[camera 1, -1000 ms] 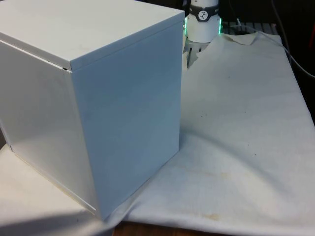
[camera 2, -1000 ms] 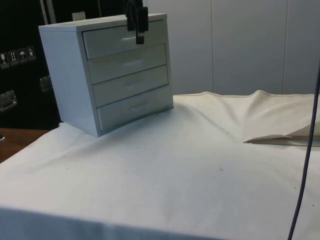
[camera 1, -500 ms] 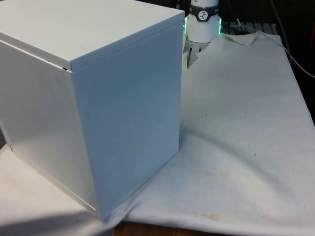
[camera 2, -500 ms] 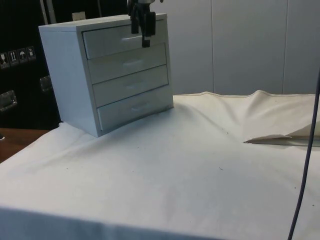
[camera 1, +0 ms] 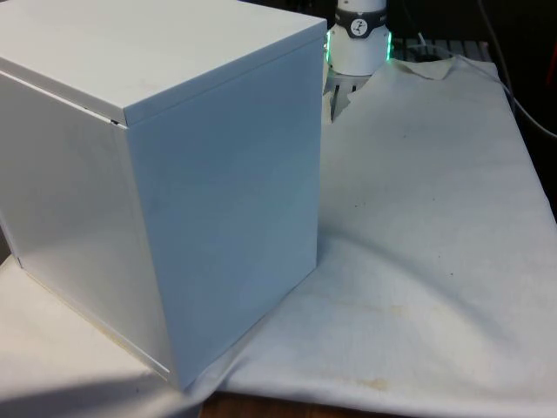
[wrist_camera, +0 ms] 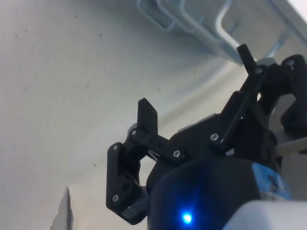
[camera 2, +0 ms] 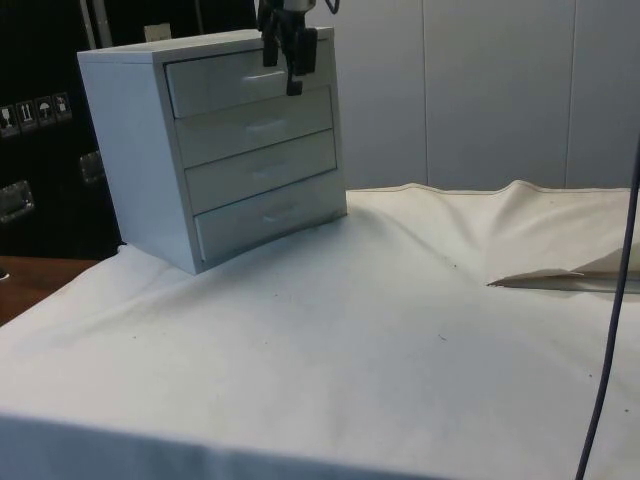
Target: Open the drawer, then close it.
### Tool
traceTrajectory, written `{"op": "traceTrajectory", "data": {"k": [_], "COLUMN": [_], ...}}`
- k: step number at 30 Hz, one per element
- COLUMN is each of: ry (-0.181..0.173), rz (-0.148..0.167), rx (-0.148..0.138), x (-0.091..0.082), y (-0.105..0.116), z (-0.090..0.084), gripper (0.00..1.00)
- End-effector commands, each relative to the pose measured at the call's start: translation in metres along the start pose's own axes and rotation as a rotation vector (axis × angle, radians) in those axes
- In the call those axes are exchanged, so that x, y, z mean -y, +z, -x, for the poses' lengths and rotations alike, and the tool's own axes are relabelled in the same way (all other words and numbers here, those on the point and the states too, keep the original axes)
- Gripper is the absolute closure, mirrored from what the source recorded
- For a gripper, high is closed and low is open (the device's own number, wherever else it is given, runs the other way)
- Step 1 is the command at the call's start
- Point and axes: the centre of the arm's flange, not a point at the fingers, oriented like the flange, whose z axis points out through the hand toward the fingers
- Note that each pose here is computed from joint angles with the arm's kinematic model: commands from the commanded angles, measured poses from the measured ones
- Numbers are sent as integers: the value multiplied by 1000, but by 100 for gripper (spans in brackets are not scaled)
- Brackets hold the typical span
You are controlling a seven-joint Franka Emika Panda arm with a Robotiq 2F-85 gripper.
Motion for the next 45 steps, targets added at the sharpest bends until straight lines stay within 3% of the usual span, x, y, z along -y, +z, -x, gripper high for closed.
{"op": "traceTrajectory", "data": {"k": [1, 2, 3, 5, 12, 13, 14, 18, 20, 21, 22, 30, 31, 32, 37, 42, 45], "ry": [-10, -14, -7, -24, -55, -45, -60, -84, -103, -92, -110, -160, -152, -164, -174, -177, -178], "rz": [20, 23, 7, 33, 56, 38, 59, 74, 75, 61, 73, 71, 60, 72, 71, 75, 79], "rx": [-9, -13, -8, -26, -54, -45, -57, -74, -76, -71, -75, -79, -74, -80, -83, -86, -88], "x": [-2, -2, -1, -4, -5, -4, -5, -4, 0, -1, 1, 6, 6, 6, 6, 5, 4], "y": [1, 1, 1, 3, 7, 6, 8, 12, 17, 15, 18, 23, 23, 23, 25, 25, 25], "z": [1, 2, 2, 4, 9, 7, 9, 10, 10, 10, 10, 16, 13, 17, 18, 17, 17], "gripper": [0, 0, 0, 0, 0, 0, 0, 0, 0, 0, 0, 0, 0, 0, 0, 15, 38]}}
